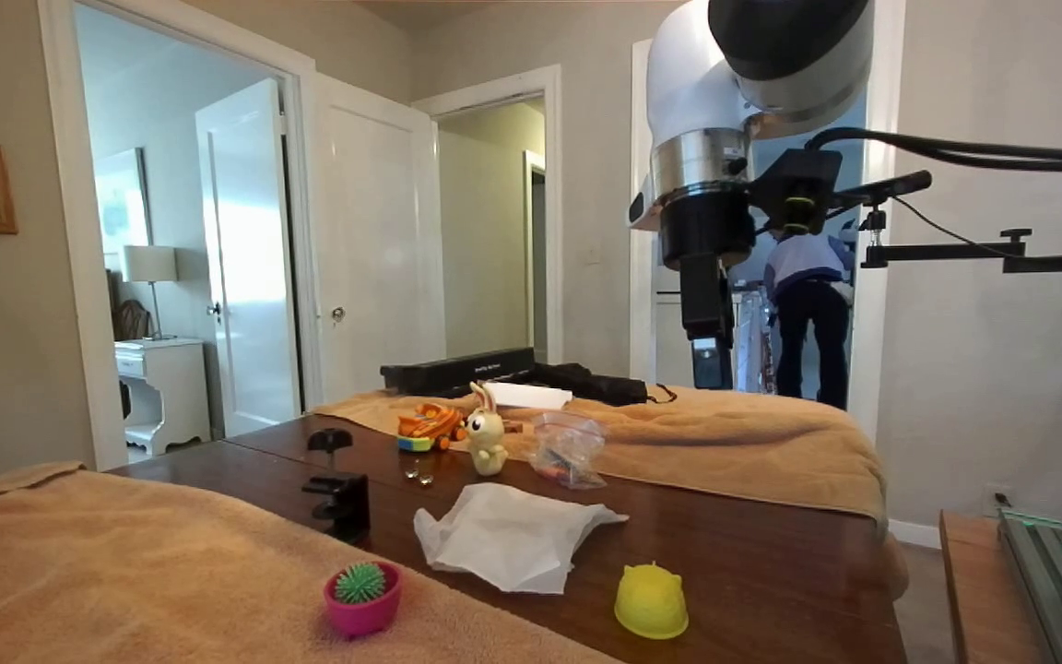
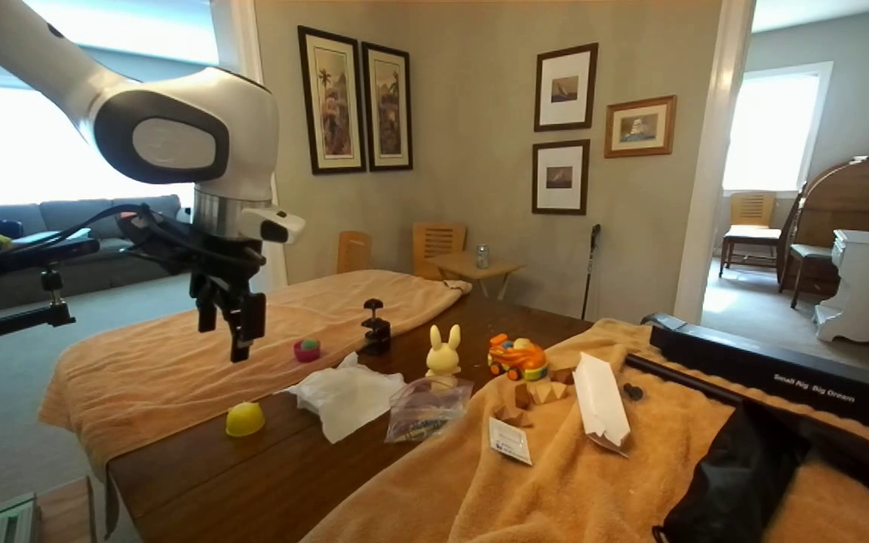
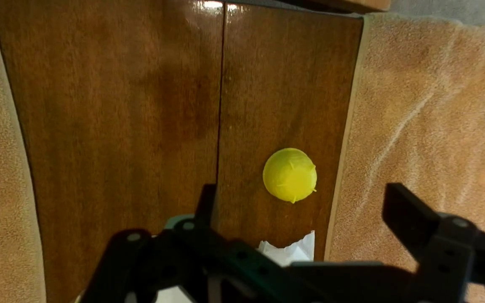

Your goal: Place the yellow bowl upright.

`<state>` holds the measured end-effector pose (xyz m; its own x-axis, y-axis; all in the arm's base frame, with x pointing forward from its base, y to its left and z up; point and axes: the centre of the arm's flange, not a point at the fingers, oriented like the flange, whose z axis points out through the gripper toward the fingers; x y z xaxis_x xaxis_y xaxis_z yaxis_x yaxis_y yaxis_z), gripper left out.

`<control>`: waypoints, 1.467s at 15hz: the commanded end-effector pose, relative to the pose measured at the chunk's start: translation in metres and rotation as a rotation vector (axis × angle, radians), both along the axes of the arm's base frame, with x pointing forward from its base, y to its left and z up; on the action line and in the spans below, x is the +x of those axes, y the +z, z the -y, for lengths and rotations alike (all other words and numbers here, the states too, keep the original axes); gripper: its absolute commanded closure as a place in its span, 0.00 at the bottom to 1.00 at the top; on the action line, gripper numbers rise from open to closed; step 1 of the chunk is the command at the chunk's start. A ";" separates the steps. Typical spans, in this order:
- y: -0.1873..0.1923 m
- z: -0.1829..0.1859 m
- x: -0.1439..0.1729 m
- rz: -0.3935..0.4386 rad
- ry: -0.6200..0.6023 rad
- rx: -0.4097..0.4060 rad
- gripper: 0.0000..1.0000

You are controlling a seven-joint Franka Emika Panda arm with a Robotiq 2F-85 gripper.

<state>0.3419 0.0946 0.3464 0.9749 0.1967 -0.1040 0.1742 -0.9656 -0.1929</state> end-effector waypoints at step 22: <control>-0.041 -0.047 0.016 0.034 0.084 -0.028 0.00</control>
<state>0.3483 0.1268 0.3206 0.9636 0.2582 -0.0699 0.2445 -0.9561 -0.1616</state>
